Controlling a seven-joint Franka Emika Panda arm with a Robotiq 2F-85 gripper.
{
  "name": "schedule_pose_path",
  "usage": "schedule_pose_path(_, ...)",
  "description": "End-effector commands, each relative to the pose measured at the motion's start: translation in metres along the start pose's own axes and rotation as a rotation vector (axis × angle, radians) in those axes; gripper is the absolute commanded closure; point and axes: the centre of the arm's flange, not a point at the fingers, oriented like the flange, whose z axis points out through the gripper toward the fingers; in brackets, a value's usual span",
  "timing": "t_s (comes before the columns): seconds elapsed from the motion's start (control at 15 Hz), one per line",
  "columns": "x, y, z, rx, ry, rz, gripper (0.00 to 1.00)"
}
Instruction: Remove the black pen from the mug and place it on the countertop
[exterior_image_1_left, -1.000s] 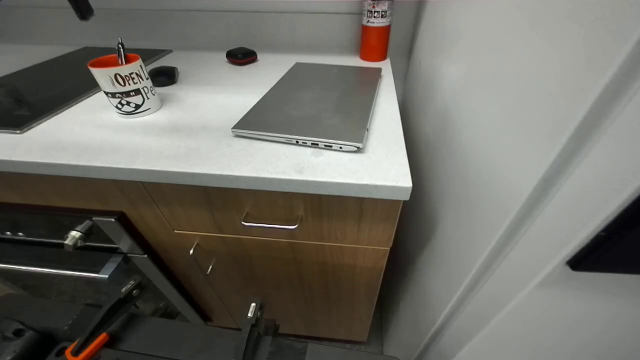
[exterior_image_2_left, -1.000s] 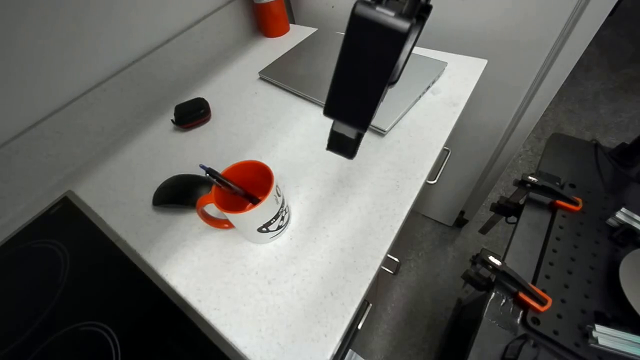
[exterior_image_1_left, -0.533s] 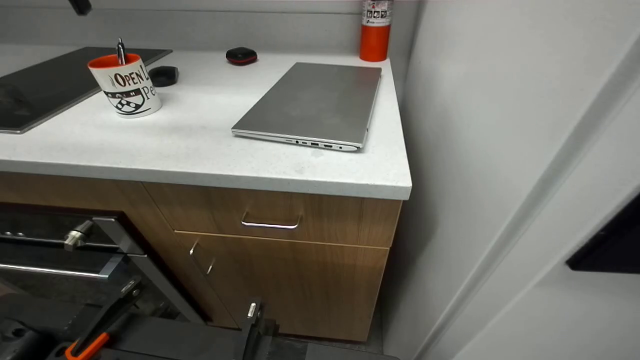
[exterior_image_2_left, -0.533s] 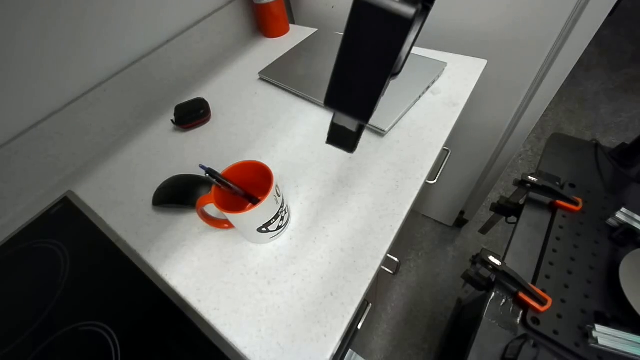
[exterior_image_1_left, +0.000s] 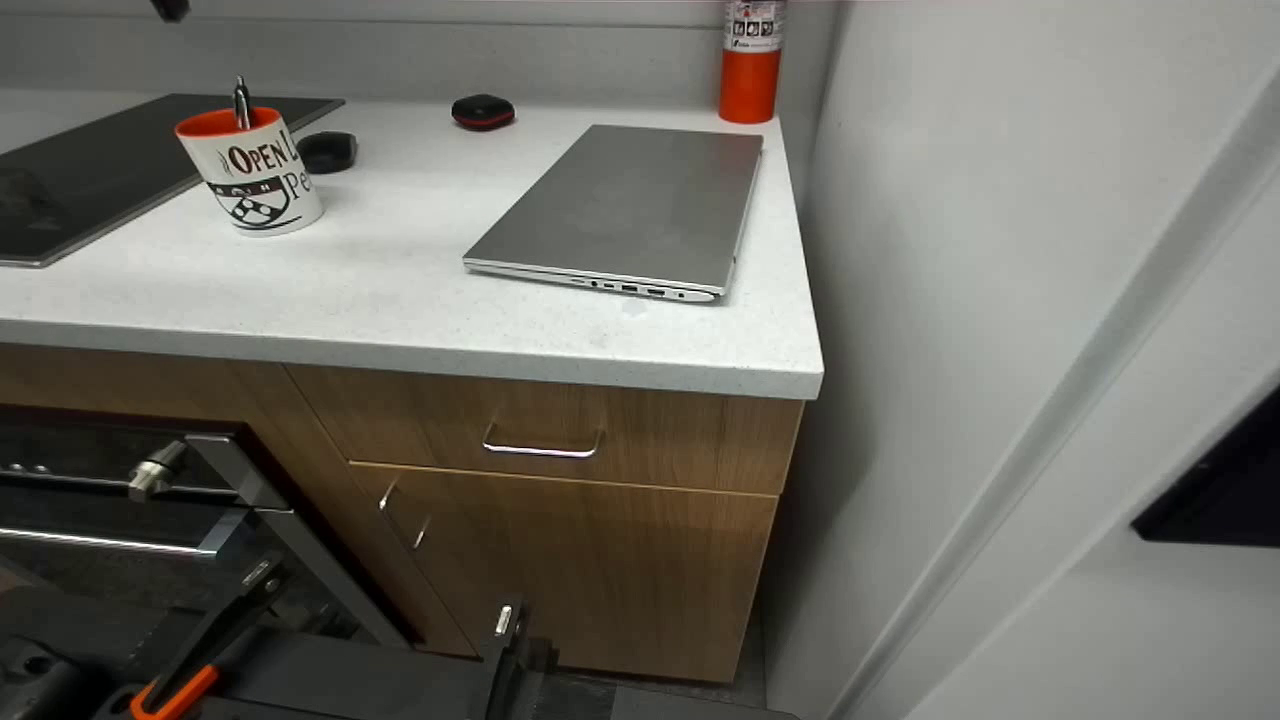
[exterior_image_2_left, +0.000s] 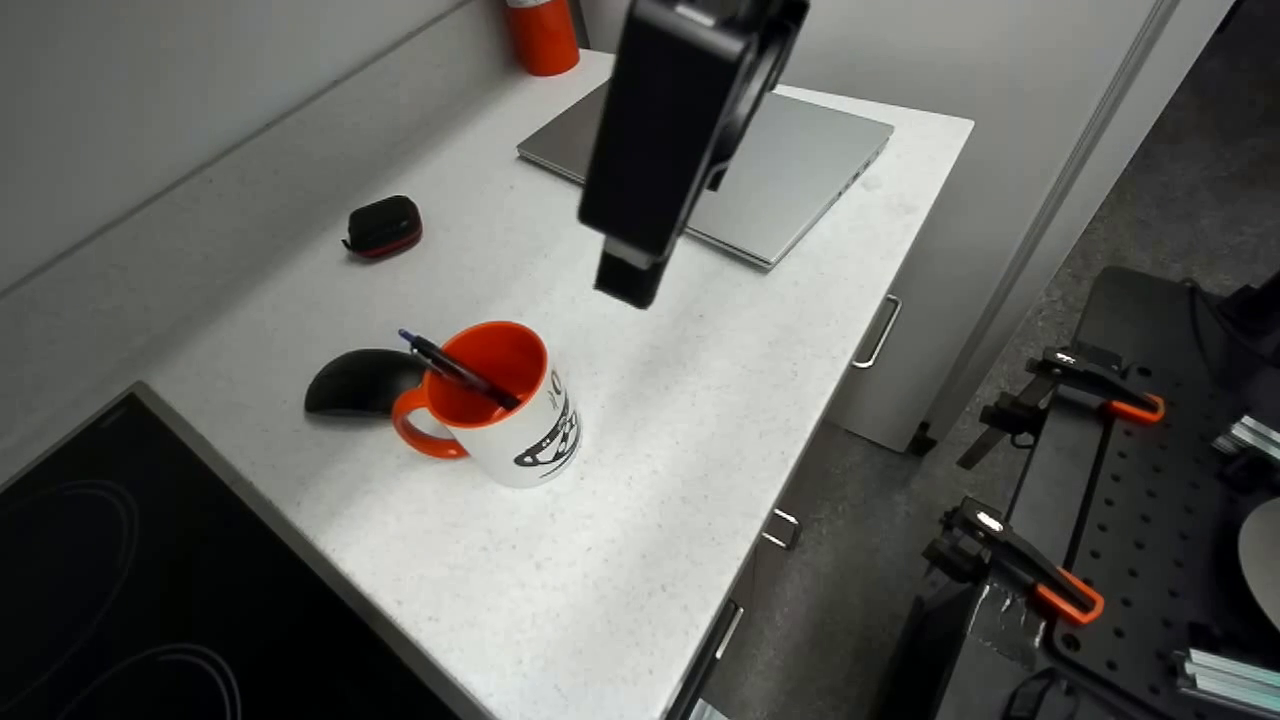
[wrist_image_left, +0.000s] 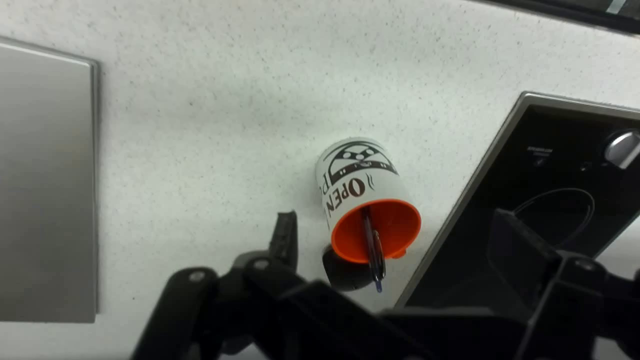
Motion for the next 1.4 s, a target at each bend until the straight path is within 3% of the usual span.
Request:
schedule_pose_path(0.0,0.041,-0.029,0.017,0.030,0.072,0.003,0.00)
schedule_pose_path(0.27,0.079,-0.065,0.035,0.040,0.177,0.030,0.00)
schedule_pose_path(0.4,0.092,-0.080,0.042,0.066,0.170,0.044,0.00)
schedule_pose_path(0.47,0.064,-0.063,0.030,0.040,0.154,0.013,0.00)
schedule_pose_path(0.87,0.080,-0.074,0.042,0.058,0.145,0.023,0.00)
schedule_pose_path(1.33,0.092,-0.045,0.073,0.015,0.136,0.019,0.00)
